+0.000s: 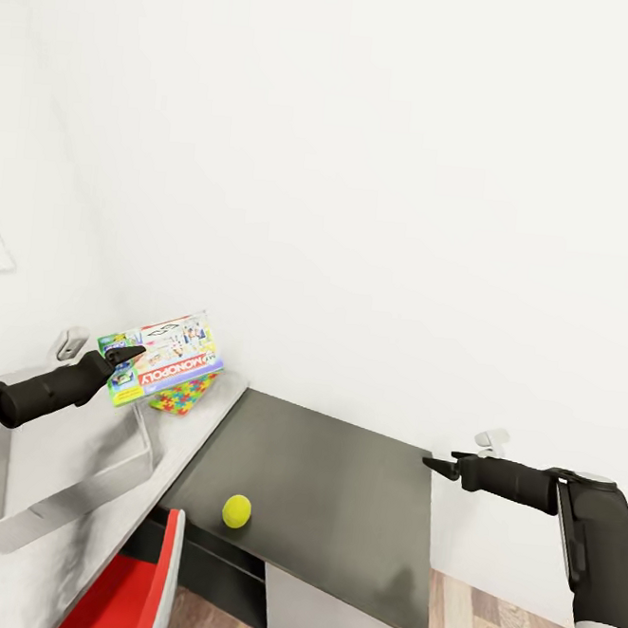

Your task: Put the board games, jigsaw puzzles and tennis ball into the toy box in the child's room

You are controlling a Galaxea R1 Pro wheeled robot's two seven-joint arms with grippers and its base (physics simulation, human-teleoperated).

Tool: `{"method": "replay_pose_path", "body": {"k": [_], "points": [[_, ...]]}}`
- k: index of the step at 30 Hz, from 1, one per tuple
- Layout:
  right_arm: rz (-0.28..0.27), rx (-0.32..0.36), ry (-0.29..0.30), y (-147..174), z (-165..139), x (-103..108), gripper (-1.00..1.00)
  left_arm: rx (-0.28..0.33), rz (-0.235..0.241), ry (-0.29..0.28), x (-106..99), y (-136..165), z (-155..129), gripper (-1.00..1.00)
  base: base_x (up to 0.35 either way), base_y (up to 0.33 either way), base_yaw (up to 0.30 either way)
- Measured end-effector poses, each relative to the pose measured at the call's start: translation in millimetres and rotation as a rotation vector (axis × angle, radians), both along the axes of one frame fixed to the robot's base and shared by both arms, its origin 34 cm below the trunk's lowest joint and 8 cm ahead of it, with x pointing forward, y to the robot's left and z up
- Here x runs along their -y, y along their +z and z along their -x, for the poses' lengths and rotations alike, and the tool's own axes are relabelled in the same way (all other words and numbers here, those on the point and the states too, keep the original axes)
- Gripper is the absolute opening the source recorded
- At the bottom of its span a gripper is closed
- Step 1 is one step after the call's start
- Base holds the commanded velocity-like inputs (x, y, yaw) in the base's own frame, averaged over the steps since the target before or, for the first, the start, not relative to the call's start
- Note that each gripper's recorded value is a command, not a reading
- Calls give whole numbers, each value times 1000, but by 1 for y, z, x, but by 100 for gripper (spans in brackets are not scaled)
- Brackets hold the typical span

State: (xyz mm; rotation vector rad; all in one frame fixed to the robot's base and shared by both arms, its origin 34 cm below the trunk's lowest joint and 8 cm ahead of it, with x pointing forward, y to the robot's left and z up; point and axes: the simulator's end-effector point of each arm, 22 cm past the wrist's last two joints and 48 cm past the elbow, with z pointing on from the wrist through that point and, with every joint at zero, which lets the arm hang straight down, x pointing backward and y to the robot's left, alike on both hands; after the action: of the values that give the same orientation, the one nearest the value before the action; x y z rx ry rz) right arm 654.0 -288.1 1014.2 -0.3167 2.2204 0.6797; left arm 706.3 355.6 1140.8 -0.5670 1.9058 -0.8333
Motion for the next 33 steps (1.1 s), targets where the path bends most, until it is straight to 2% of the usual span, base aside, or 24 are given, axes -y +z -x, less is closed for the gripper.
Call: {"method": "replay_pose_path", "body": {"k": [16, 33], "points": [[0, 2, 0, 0, 0, 0, 100, 2, -1, 0, -1, 1, 0, -100, 0, -15, 172], [2, 3, -2, 0, 0, 1, 100, 2, -6, 4, -4, 2, 0, -100, 35, 6, 24]]}}
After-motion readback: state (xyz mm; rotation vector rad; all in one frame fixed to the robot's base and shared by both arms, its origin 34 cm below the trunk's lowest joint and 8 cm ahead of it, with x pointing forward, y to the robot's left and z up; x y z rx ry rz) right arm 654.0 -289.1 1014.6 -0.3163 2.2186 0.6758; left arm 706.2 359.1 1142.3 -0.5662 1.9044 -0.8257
